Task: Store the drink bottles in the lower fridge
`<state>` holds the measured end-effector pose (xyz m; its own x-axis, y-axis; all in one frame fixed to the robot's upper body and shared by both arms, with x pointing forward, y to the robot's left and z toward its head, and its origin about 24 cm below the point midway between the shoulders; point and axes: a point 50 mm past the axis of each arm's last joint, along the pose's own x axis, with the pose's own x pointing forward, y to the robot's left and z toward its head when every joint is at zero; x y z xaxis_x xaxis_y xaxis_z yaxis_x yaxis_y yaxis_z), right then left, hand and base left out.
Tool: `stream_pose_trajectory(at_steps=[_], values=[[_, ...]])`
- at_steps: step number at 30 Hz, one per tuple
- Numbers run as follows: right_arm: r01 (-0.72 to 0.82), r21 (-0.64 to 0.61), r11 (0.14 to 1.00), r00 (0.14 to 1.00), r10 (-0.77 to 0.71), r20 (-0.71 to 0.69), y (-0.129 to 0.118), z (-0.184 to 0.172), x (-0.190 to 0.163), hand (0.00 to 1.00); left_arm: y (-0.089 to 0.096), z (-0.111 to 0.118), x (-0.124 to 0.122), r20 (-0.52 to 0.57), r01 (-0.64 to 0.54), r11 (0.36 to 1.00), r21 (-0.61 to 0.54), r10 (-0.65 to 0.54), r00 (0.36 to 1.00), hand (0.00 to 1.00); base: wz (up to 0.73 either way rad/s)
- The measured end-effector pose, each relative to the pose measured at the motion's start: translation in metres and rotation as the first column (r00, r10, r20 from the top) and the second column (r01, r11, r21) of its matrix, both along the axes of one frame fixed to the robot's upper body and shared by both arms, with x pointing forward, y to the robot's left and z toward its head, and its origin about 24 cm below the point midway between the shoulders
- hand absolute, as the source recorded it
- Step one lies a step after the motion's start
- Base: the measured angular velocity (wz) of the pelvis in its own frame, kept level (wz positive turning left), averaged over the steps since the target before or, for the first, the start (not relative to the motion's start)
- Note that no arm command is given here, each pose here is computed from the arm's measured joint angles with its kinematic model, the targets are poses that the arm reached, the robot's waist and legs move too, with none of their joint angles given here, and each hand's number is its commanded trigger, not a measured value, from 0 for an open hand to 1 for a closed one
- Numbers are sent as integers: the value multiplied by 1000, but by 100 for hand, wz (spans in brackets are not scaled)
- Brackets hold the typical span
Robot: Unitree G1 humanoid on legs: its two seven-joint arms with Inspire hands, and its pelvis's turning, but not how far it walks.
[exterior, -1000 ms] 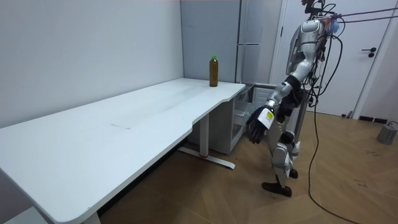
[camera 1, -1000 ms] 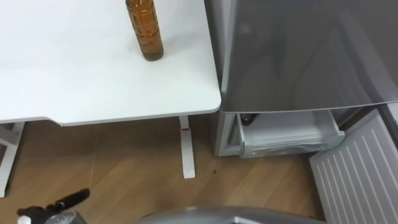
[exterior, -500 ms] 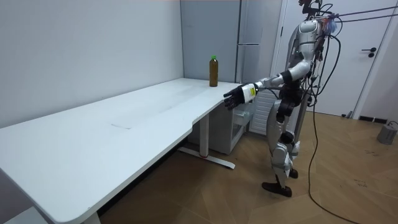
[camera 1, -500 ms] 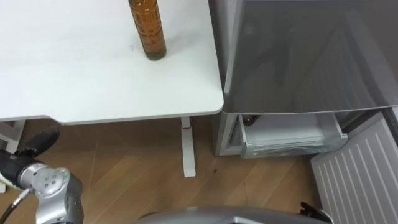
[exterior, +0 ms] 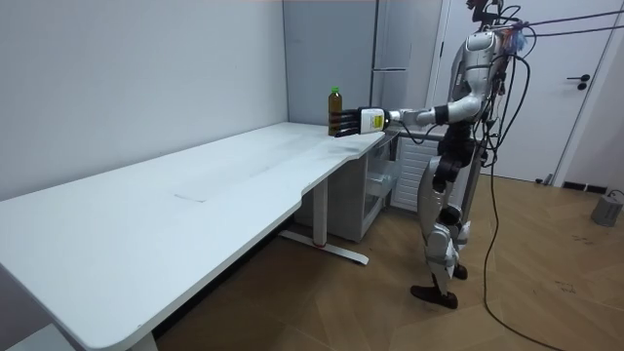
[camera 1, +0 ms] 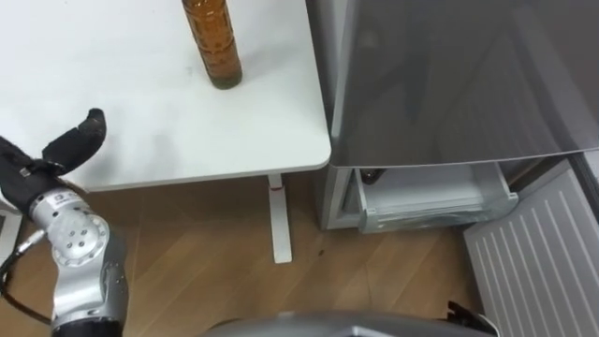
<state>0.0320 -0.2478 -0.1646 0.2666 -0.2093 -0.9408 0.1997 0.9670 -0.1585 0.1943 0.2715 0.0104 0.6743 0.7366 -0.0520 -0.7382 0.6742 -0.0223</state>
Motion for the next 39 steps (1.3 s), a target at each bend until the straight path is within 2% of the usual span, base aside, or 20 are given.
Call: stream_pose_trajectory(at_steps=[13,18,24,39], values=[[12,5,1000,1000,-12,-21,0,-1,-2,0,-9,0,8,4,165,986,-18,-165,986,0,0],[11,-3,1000,1000,-11,-15,-3,0,-1,0,-15,1,18,39,250,964,-87,-248,968,0,-9],[11,-14,1000,1000,-11,-10,-3,0,0,0,-22,6,30,118,305,938,-164,-289,950,0,-4],[-3,-41,999,998,0,-57,-3,-1,-6,0,-25,7,38,133,374,897,-235,-351,927,0,-4]])
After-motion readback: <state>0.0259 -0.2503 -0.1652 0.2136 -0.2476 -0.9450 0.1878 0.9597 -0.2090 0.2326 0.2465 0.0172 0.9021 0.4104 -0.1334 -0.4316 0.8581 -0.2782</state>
